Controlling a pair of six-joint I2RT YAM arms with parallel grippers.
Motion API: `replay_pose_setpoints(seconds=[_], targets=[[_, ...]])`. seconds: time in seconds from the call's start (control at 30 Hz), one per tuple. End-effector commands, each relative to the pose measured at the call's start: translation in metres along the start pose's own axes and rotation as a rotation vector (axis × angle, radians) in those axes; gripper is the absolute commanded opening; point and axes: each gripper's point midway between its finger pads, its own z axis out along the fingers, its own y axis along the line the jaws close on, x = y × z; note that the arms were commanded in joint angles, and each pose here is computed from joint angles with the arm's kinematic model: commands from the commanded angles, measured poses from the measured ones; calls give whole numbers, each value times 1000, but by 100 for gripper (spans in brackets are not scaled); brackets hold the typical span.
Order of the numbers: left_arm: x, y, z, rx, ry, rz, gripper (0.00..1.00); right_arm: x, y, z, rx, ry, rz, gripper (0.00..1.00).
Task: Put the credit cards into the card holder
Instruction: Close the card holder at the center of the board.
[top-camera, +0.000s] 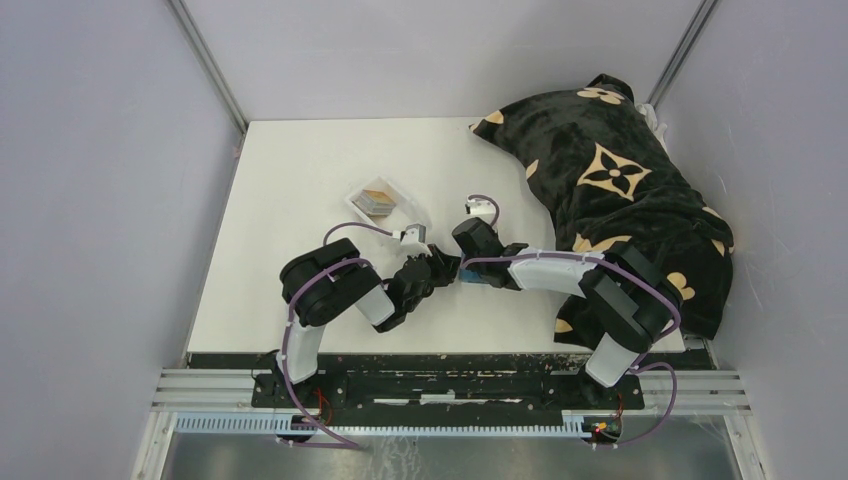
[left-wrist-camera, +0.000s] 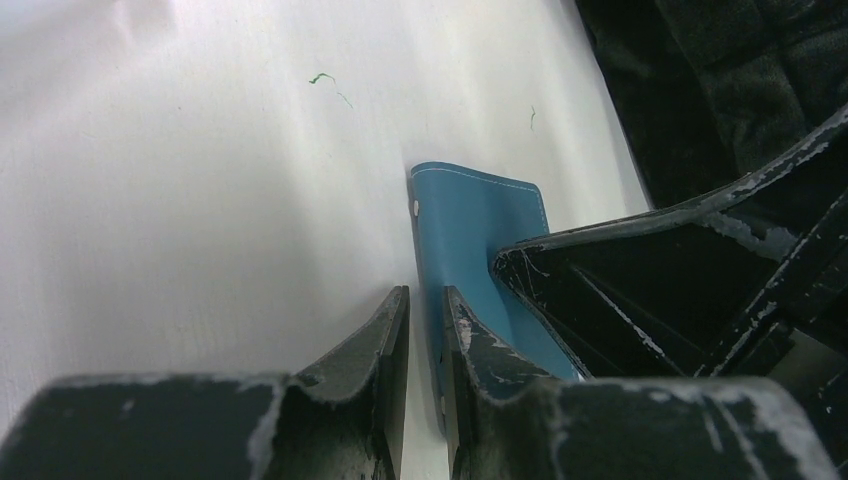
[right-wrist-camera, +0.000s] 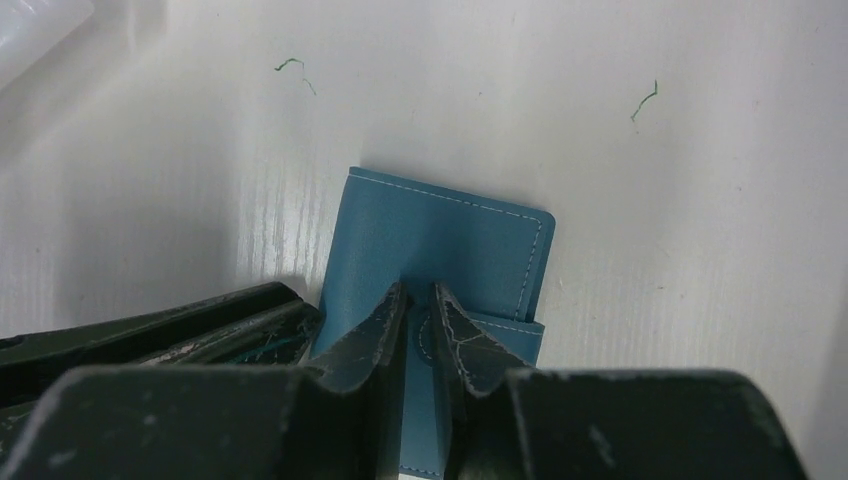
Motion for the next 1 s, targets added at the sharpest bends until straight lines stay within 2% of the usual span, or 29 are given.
replay_pose_setpoints(seconds=[0.0,0.5,0.97], targets=[[-5,-9,5,29,-19,36,25,-4,-3,-8,21,20,-88,21],[-2,-8,6,31,-15,29,25,-31,2,-21,9,-37,-81,33],[-2,-7,4,33,-14,25,25,-59,2,-35,15,-97,-80,38]])
